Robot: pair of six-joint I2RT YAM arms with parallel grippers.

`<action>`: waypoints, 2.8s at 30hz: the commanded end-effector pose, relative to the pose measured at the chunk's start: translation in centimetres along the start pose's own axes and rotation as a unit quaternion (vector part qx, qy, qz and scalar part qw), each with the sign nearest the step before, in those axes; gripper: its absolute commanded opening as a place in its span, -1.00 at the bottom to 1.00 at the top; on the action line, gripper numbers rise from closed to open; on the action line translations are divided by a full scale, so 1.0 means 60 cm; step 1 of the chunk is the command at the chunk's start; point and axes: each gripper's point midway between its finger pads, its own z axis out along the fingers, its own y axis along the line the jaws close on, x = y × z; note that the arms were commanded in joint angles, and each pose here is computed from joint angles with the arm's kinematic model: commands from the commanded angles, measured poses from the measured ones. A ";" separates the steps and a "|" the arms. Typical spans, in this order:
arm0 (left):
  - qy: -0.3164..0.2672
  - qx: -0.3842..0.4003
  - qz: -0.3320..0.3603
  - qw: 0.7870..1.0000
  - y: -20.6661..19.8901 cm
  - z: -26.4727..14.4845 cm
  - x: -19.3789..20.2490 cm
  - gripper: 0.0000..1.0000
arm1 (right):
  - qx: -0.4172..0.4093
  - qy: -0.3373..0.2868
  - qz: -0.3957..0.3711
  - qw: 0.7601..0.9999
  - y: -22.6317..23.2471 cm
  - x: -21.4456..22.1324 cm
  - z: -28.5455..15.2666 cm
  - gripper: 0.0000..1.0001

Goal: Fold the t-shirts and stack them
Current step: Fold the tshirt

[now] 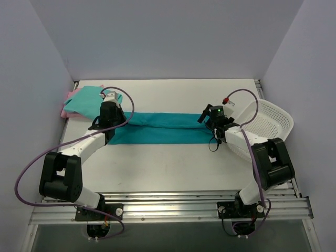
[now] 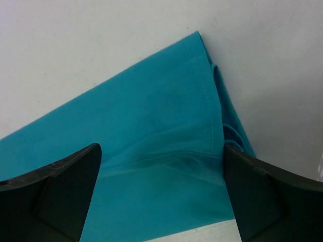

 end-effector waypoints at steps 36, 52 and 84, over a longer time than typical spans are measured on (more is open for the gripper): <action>0.000 -0.126 -0.054 0.991 0.050 0.033 -0.012 0.92 | -0.254 0.055 -0.088 0.962 0.470 0.105 -0.033 0.77; -0.063 -0.120 -0.128 0.982 0.110 -0.031 -0.043 0.88 | -0.299 0.124 -0.124 0.938 0.565 0.281 -0.024 0.69; -0.072 -0.106 -0.132 0.983 0.109 -0.043 -0.035 0.82 | -0.303 0.149 -0.167 0.927 0.510 0.334 -0.091 -0.91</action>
